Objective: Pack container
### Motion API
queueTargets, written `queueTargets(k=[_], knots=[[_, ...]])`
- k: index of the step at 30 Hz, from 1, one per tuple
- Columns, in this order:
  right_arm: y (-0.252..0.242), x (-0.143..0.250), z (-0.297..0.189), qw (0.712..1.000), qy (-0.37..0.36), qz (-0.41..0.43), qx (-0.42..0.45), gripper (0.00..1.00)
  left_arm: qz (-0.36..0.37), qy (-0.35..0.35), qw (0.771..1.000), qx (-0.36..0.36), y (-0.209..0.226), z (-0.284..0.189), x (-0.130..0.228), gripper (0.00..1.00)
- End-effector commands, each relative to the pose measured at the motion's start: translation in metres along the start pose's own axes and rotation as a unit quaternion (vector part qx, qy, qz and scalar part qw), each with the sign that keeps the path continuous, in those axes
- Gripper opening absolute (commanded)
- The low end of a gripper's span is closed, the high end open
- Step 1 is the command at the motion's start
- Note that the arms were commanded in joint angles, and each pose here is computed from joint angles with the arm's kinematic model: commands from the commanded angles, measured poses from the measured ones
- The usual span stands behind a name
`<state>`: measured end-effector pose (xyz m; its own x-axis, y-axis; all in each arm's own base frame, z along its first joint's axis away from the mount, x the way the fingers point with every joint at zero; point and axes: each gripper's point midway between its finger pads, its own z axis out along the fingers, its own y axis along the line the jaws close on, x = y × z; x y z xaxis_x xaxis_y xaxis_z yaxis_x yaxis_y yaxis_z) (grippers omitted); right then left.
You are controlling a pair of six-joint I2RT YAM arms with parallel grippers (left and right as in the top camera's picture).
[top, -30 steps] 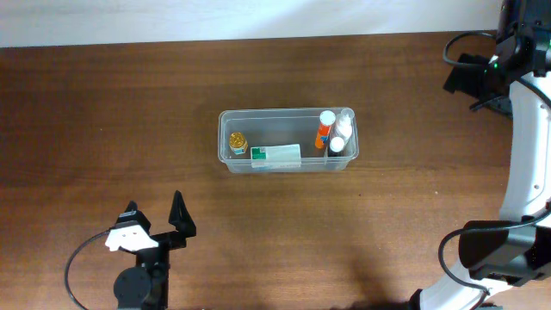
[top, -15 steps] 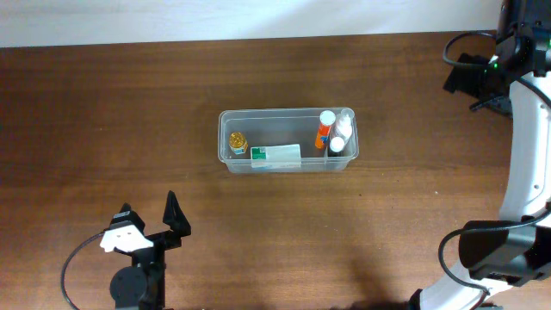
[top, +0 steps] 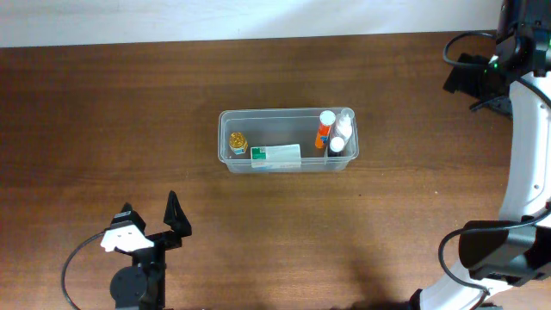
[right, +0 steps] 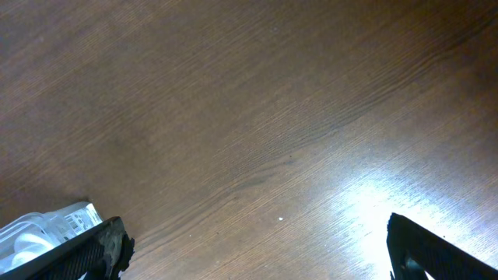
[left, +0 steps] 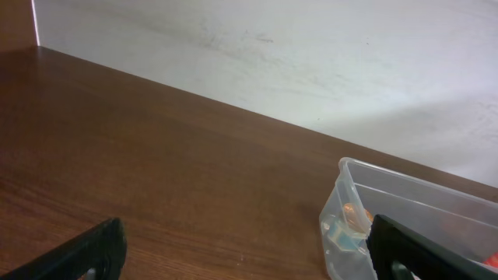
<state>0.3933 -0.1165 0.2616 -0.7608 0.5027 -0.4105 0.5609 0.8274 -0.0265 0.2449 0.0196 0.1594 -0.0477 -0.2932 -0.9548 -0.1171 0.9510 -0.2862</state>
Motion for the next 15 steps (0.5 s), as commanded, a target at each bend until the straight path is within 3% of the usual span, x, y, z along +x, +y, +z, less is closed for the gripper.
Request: queueTargets(k=[1, 15], knots=[[-0.0032, -0.0040, -0.0061, 1.000, -0.011, 0.009, 0.003, 0.98, 0.004, -0.001, 1.000, 0.003, 0.0001, 0.0002, 0.0019, 0.99], [-0.0071, 0.0031, -0.0086, 1.000, 0.000, -0.013, 0.011, 0.98, 0.004, -0.001, 1.000, 0.003, 0.0001, 0.0002, 0.0019, 0.99]])
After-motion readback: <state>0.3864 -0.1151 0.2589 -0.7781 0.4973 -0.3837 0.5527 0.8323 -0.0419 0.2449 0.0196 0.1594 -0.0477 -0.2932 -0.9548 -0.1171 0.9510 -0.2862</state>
